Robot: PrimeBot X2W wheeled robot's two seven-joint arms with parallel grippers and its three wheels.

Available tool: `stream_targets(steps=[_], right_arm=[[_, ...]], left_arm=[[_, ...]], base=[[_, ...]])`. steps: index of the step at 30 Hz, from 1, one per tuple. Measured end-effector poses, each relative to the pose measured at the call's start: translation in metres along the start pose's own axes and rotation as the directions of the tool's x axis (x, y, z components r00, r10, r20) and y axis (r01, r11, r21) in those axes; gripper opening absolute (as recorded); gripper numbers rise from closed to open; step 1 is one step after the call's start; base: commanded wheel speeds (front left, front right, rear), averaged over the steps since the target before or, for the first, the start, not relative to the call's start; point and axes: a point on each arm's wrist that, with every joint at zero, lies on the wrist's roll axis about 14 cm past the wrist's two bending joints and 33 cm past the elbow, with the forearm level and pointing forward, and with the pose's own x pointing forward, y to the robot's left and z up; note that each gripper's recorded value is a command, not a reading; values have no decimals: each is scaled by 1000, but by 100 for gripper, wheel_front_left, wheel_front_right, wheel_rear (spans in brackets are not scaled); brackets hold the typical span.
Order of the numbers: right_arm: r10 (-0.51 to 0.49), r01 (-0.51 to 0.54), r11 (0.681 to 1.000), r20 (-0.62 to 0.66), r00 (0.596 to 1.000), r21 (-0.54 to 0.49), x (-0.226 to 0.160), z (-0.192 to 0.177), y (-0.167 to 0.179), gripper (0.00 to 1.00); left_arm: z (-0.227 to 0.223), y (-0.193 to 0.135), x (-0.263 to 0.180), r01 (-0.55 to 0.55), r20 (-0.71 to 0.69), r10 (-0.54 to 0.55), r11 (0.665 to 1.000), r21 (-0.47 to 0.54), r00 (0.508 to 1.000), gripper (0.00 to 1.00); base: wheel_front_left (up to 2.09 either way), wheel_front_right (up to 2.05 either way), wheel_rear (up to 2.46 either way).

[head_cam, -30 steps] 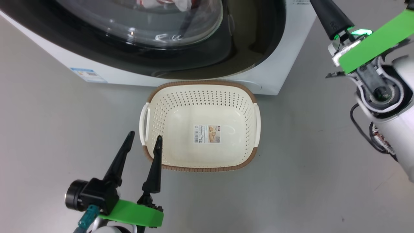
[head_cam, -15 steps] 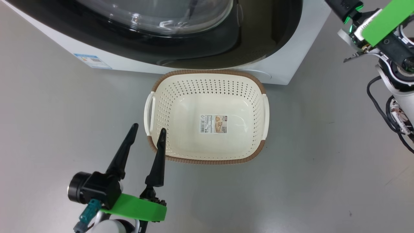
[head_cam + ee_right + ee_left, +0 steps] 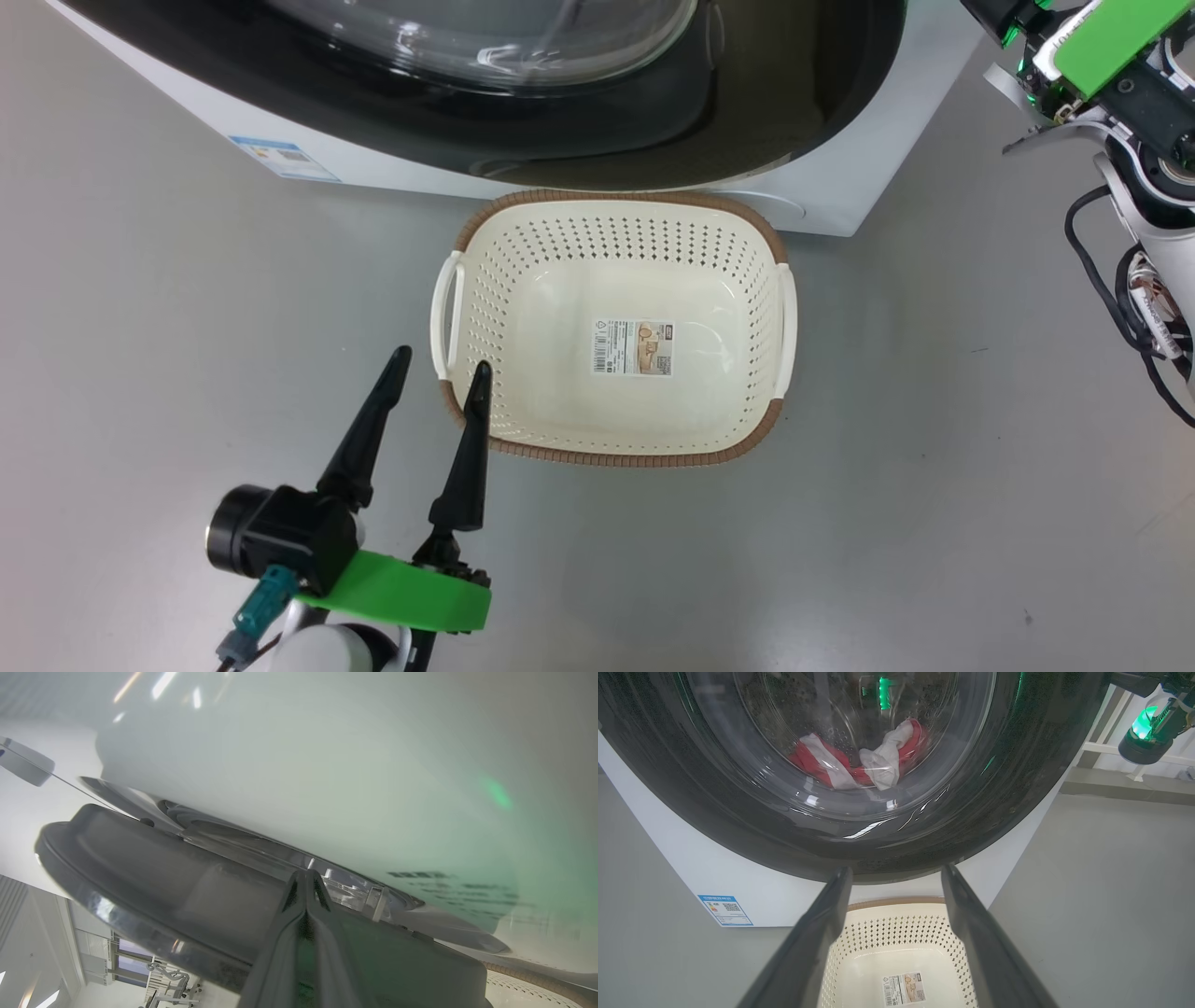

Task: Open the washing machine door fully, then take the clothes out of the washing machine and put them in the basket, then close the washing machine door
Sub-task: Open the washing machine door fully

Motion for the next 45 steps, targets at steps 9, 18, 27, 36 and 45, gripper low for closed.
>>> stream_targets(steps=[9, 18, 27, 36, 45], right_arm=[[-6, 5, 1000, -38, 999, -21, 2, -6, 8, 0], [-17, 15, 999, -75, 997, -36, -11, -28, 16, 0], [-6, 3, 1000, -132, 991, -26, -24, -56, 28, 0], [5, -9, 1000, -165, 986, -21, -34, -75, 36, 0], [29, -30, 1000, -214, 976, -4, -44, -98, 46, 0]], left_arm=[[8, 2, -2, -10, 20, 10, 1000, -3, 1000, 100], [21, -3, -5, 1, 56, 0, 1000, -8, 998, 100], [33, -3, -12, 1, 85, 0, 1000, -12, 996, 100], [34, -3, -21, -4, 87, 5, 1000, -11, 996, 100], [36, -3, -29, -7, 93, 8, 1000, -15, 996, 100]], base=[[0, 0, 0], [0, 0, 0], [0, 0, 0], [0, 0, 0], [0, 0, 0]])
